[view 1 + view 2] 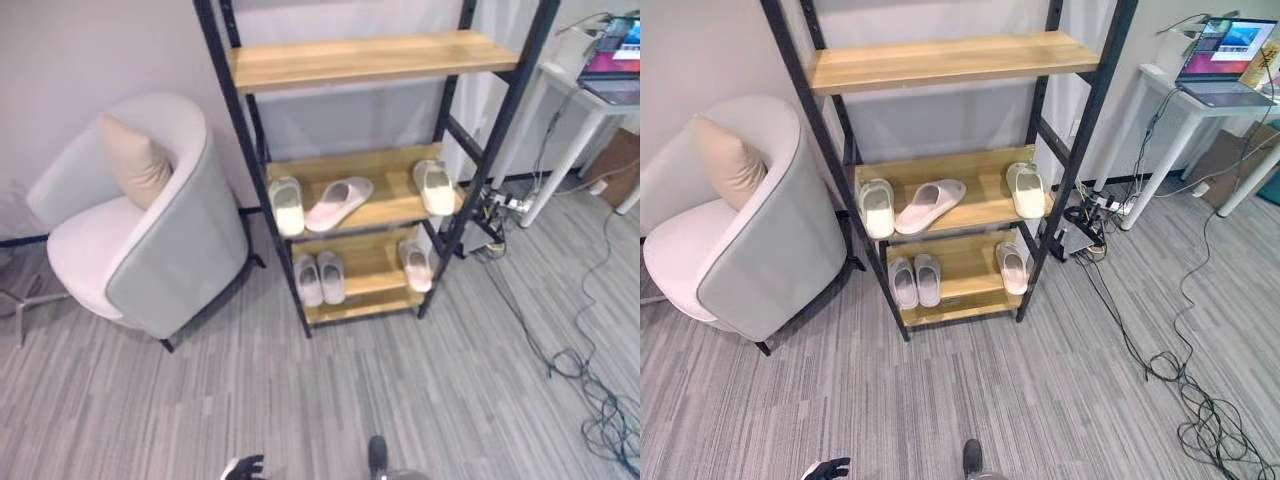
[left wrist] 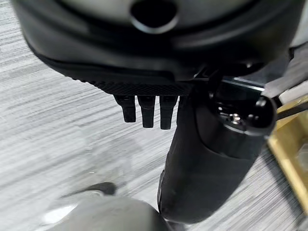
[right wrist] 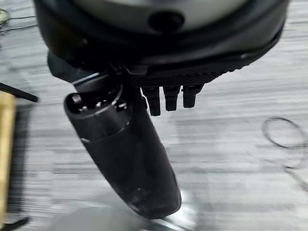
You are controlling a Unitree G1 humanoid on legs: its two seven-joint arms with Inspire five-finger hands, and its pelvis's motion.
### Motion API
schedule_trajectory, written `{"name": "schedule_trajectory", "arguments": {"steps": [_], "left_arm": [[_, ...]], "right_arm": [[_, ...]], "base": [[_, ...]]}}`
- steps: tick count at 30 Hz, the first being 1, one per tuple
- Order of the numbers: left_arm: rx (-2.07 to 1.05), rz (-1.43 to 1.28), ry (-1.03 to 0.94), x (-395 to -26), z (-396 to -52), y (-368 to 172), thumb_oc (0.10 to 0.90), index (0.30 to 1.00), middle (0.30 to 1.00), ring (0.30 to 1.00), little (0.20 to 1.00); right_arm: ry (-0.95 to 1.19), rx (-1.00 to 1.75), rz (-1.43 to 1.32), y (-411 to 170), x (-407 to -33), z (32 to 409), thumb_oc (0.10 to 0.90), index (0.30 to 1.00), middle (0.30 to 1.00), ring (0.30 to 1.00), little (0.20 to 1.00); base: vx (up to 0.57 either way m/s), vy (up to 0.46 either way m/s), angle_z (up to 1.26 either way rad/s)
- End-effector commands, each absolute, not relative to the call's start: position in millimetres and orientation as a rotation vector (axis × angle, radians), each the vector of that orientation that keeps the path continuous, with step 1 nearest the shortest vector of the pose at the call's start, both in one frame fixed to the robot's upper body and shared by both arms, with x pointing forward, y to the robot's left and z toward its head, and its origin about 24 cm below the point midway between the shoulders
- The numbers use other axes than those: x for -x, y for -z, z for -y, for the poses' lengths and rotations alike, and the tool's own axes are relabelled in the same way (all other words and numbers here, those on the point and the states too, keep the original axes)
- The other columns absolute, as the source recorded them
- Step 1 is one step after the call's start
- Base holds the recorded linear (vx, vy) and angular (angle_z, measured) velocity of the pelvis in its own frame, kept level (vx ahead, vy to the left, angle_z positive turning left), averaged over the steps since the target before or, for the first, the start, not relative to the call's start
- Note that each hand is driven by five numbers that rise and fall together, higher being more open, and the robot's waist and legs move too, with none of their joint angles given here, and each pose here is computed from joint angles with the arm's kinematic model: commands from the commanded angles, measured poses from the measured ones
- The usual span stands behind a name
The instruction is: Arrange the slippers neatly on the shoe rack.
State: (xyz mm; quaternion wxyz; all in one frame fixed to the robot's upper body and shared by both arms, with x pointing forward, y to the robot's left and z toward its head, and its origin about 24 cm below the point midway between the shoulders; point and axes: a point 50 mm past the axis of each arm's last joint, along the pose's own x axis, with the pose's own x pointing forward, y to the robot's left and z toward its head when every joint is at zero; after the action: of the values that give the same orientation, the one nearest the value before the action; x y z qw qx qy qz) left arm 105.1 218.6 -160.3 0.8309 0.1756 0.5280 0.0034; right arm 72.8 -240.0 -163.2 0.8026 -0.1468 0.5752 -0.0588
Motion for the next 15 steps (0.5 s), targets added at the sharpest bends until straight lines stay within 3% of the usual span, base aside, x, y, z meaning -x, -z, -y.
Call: {"name": "schedule_trajectory", "arguments": {"steps": [1, 10, 15], "left_arm": [[-0.405, -1.014, 0.042, -135.9, -212.6, 151.3, 0.800, 0.900, 0.900, 0.900, 0.900], [-0.437, -1.021, 0.073, -133.8, -212.6, 152.0, 0.800, 0.900, 0.900, 0.900, 0.900], [-0.419, -1.068, 0.043, -117.9, -217.6, 156.3, 0.800, 0.900, 0.900, 0.900, 0.900]], "right_arm": [[0.177, 0.362, -1.127, 149.8, -101.8, 262.5, 0.800, 0.900, 0.900, 0.900, 0.900], [0.197, 0.347, -1.135, 150.9, -95.6, 262.9, 0.800, 0.900, 0.900, 0.900, 0.900], [0.166, 0.348, -1.156, 154.8, -89.3, 255.4, 0.800, 0.900, 0.900, 0.900, 0.900]], "base": [[0.15, -0.129, 0.08], [0.28, -0.031, 0.22], [0.31, 0.078, -0.30]]}}
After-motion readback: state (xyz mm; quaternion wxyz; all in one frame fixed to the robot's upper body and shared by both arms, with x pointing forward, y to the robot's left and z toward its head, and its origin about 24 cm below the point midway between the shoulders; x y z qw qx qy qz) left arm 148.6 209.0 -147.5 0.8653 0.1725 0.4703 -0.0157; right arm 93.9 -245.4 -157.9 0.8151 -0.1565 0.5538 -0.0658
